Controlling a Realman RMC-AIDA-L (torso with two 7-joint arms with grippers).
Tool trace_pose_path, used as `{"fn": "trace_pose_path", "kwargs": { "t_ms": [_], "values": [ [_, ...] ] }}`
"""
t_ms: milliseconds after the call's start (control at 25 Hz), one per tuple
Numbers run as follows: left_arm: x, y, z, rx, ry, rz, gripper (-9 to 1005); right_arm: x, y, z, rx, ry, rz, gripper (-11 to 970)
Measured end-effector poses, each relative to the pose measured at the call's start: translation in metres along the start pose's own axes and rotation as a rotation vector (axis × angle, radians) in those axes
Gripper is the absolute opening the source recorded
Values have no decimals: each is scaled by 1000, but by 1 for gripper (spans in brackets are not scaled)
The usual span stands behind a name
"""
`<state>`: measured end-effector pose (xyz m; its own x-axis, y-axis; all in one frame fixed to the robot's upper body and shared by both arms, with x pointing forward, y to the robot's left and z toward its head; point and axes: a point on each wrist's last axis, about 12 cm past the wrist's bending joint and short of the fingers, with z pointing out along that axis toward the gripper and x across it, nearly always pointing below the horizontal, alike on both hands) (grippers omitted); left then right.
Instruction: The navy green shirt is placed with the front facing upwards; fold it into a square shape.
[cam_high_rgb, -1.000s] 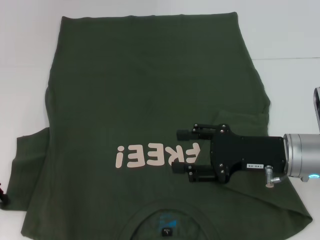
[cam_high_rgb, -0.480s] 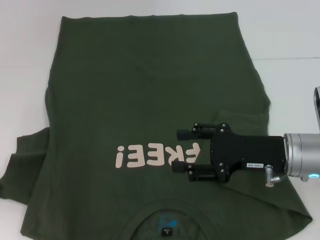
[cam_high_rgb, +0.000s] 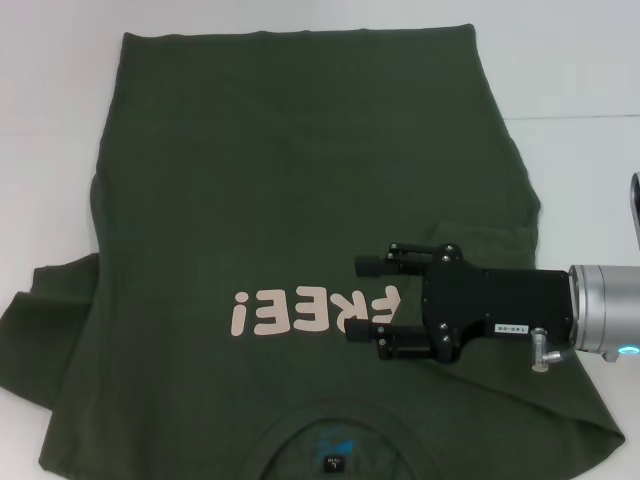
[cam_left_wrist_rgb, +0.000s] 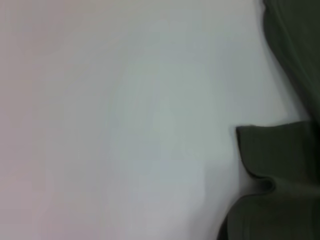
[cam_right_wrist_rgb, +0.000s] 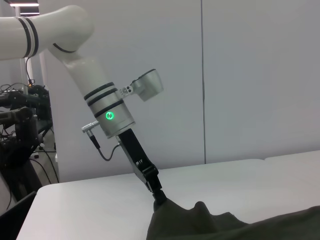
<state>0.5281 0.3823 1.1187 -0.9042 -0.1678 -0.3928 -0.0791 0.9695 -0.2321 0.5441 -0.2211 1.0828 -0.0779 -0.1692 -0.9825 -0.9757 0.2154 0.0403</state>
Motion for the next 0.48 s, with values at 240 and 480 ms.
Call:
{"fn": "trace_pose_path", "kwargs": {
  "t_ms": [240,480],
  "values": [
    [-1,5,-2,-22,-26,-9,1,0,-1,0,5,3,-1,765],
    [-4,13,-6,-48,-61,-27,0,-1,-2,1,4,3,-5,765]
  ]
}}
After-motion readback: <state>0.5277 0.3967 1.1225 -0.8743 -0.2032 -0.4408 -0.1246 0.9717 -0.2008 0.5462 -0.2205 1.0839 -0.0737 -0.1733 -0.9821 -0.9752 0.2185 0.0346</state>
